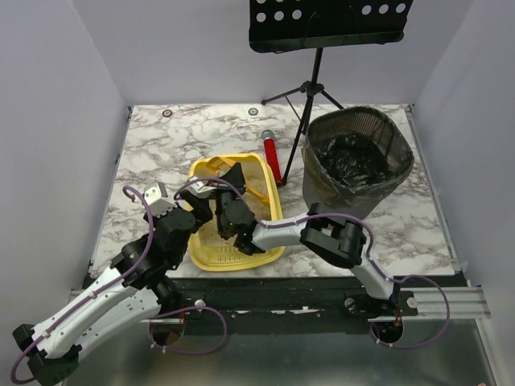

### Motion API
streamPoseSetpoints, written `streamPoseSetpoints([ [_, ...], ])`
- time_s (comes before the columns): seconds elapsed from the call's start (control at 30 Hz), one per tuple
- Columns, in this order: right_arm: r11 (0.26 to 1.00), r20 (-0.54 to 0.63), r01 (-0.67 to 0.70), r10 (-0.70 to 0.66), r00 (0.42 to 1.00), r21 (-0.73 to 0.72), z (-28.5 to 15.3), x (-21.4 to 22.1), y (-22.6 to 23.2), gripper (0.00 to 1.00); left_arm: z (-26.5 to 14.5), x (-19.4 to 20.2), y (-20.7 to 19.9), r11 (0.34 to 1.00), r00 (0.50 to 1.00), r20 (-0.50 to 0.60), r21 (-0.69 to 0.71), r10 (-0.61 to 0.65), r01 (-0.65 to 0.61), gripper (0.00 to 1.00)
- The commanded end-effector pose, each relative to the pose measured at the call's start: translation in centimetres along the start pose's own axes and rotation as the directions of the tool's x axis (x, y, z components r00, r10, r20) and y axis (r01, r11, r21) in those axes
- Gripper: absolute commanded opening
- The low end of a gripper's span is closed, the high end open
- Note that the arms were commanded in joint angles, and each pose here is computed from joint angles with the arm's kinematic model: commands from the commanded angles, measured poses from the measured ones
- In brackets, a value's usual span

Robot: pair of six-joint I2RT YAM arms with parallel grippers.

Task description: Clean the litter box

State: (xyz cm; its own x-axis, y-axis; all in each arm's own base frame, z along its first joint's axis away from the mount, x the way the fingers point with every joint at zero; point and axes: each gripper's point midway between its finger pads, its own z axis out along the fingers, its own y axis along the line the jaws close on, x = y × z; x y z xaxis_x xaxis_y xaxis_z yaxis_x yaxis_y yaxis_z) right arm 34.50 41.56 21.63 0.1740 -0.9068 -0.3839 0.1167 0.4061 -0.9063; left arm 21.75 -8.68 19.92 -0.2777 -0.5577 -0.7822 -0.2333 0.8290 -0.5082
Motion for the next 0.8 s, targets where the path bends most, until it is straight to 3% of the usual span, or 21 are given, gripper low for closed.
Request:
streamPoseSetpoints([
  [0.0,0.974,-0.014,-0.228,0.228,0.974,-0.006,-0.9,0.1,-3.3,0.08,0.0,0.0,0.8,1.0,1.0,0.009,-0.022,-0.011,0.011,0.99],
  [0.03,0.956,-0.016,-0.292,0.291,0.957,-0.031,-1.2,0.0,-2.9,0.09,-0.1,-0.1,0.8,1.0,1.0,0.009,-0.017,-0.015,0.016,0.99],
  [0.1,0.959,-0.028,-0.265,0.264,0.964,-0.102,-1.4,0.2,-1.3,0.11,-0.3,-0.2,0.8,1.0,1.0,0.011,-0.014,-0.023,0.023,0.99],
  [0.4,0.891,-0.044,-0.387,0.388,0.921,-0.239,-2.6,0.3,-0.3,0.33,-0.8,-0.5,1.2,0.998,0.998,0.021,-0.001,-0.057,0.057,0.99],
  [0.5,0.811,-0.069,-0.446,0.456,0.887,-0.38,-3.9,-0.4,0.2,0.32,-0.8,-0.6,1.4,0.998,0.998,0.026,-0.006,-0.059,0.059,0.99],
  [0.53,0.729,-0.078,-0.495,0.524,0.848,-0.473,-4.9,-1.7,1.3,0.36,-0.8,-0.6,1.4,0.998,0.998,0.027,-0.005,-0.06,0.06,0.99],
  [0.63,0.617,-0.106,-0.507,0.567,0.817,-0.602,-6.8,-2.8,2.1,0.47,-0.7,-0.5,1.4,0.998,0.998,0.026,-0.006,-0.059,0.059,0.99],
  [0.77,0.555,-0.123,-0.535,0.612,0.781,-0.636,-7.7,-3.4,1.6,0.6,-0.6,-0.4,1.4,0.998,0.998,0.021,-0.006,-0.055,0.055,0.99],
])
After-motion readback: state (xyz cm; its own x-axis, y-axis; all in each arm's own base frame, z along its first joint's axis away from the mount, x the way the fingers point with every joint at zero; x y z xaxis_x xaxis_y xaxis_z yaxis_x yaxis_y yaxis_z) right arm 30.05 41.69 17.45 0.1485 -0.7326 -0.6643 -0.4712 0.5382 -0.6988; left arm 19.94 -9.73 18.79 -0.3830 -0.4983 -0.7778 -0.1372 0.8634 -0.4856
